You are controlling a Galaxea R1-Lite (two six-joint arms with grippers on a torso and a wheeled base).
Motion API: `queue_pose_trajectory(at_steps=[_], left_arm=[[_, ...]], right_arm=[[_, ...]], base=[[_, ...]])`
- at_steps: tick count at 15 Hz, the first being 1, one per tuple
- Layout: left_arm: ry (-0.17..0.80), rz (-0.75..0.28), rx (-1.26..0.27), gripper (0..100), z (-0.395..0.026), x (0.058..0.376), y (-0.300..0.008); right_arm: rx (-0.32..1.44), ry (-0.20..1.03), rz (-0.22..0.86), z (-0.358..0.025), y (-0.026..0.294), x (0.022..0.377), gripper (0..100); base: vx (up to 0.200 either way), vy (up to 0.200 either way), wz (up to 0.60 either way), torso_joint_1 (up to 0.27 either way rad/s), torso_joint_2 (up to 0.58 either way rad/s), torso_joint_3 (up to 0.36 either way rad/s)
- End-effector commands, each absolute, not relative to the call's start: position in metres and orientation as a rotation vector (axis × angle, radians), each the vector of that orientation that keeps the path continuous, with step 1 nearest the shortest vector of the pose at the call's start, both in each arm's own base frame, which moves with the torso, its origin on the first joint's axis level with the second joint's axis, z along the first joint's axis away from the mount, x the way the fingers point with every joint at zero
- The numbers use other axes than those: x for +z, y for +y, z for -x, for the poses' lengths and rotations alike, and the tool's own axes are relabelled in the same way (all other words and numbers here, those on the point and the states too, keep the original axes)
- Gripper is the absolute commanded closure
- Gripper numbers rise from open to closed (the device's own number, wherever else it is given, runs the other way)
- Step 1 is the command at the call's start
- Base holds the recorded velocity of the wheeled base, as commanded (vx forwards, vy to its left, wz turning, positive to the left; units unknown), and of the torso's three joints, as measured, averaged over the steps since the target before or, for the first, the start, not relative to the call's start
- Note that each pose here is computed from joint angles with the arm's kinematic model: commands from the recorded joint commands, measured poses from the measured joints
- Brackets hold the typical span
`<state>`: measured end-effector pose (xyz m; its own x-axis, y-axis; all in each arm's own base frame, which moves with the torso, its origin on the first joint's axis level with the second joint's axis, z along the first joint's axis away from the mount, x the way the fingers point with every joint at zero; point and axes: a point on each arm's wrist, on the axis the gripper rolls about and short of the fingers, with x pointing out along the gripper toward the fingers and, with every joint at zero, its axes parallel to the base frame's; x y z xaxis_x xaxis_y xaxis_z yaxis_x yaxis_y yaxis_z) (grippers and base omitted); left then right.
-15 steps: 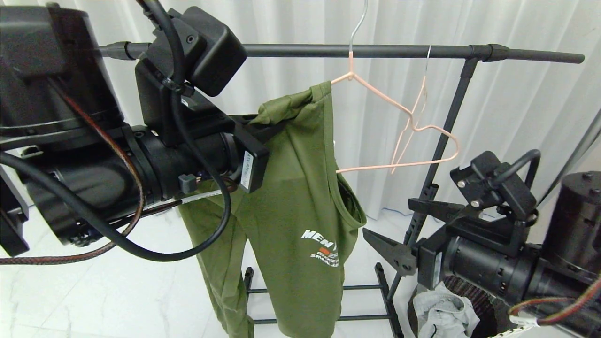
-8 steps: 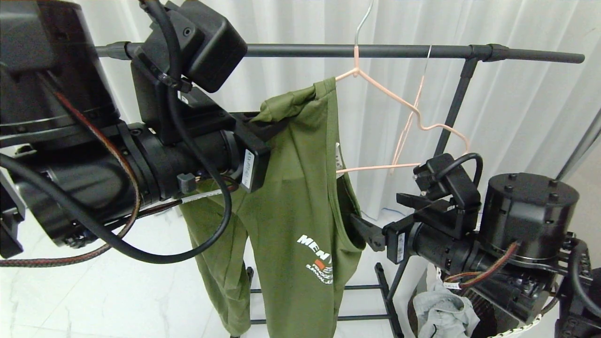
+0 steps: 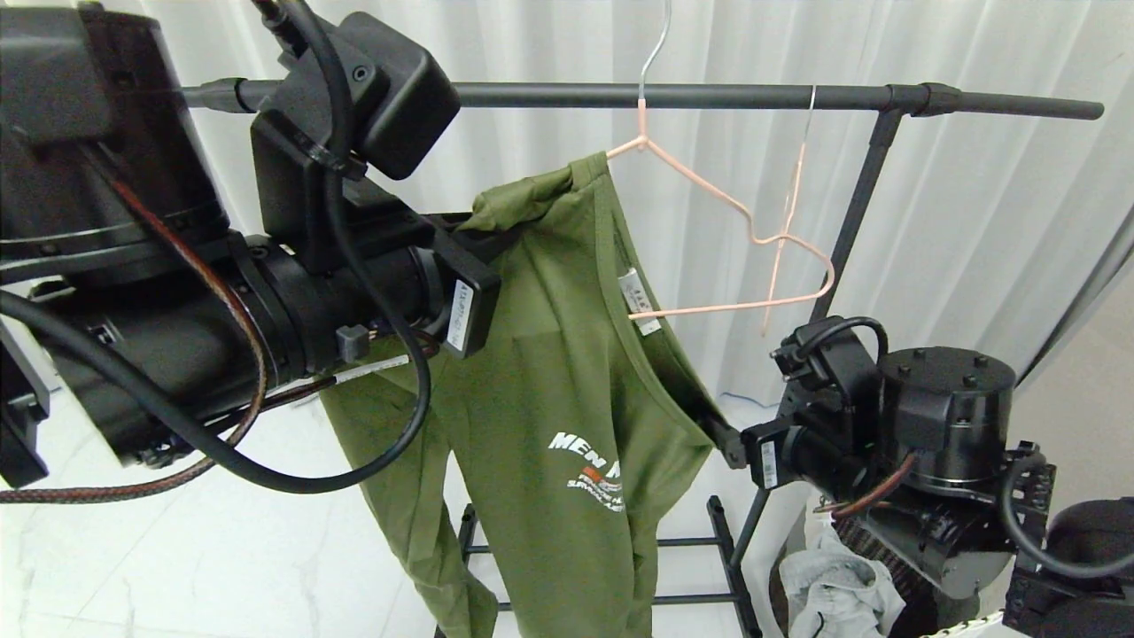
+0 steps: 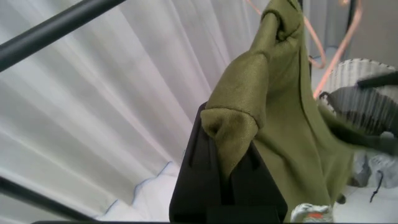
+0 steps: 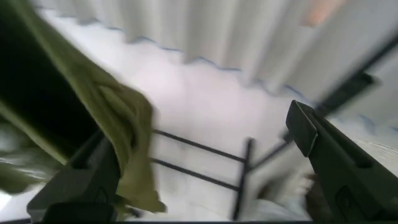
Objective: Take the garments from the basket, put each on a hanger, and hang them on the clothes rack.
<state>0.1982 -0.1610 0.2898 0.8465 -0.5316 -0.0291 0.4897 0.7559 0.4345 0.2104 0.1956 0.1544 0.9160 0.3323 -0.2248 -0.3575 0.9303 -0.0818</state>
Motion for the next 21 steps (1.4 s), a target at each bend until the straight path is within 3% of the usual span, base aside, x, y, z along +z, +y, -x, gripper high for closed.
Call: queue_pose_trajectory(at_steps=[1,4,8,14,17,21], left_arm=[[-0.096,-0.454,-0.531,100,-0.200,0.290,-0.158],[-0.094,-0.485,-0.526,100,-0.200,0.287,-0.156],[-0.057,-0.503,-0.527,100,-0.197,0.276,-0.154],[0.000,-0.533,-0.448,100,-0.201,0.263,-0.150],[0.007,-0.531,-0.454,100,-0.202,0.261,-0.152],[-0.104,-0.427,-0.462,100,-0.202,0.270,-0.163]], right_arm=[[0.234,0.194,0.149,-0.229,0.164,0.160,0],[0.092,0.157,0.161,-0.253,0.129,0.169,0],[0.059,0.063,0.113,-0.262,0.121,0.193,0],[0.163,-0.062,0.087,-0.241,0.115,0.230,0],[0.281,-0.071,0.147,-0.218,0.119,0.242,0],[0.429,-0.064,0.166,-0.190,0.131,0.250,0]], base=[[0.000,0.000,0.00,0.000,0.00,0.000],[0.000,0.000,0.00,0.000,0.00,0.000],[0.000,0.000,0.00,0.000,0.00,0.000],[0.000,0.000,0.00,0.000,0.00,0.000],[0.000,0.000,0.00,0.000,0.00,0.000],[0.000,0.000,0.00,0.000,0.00,0.000]])
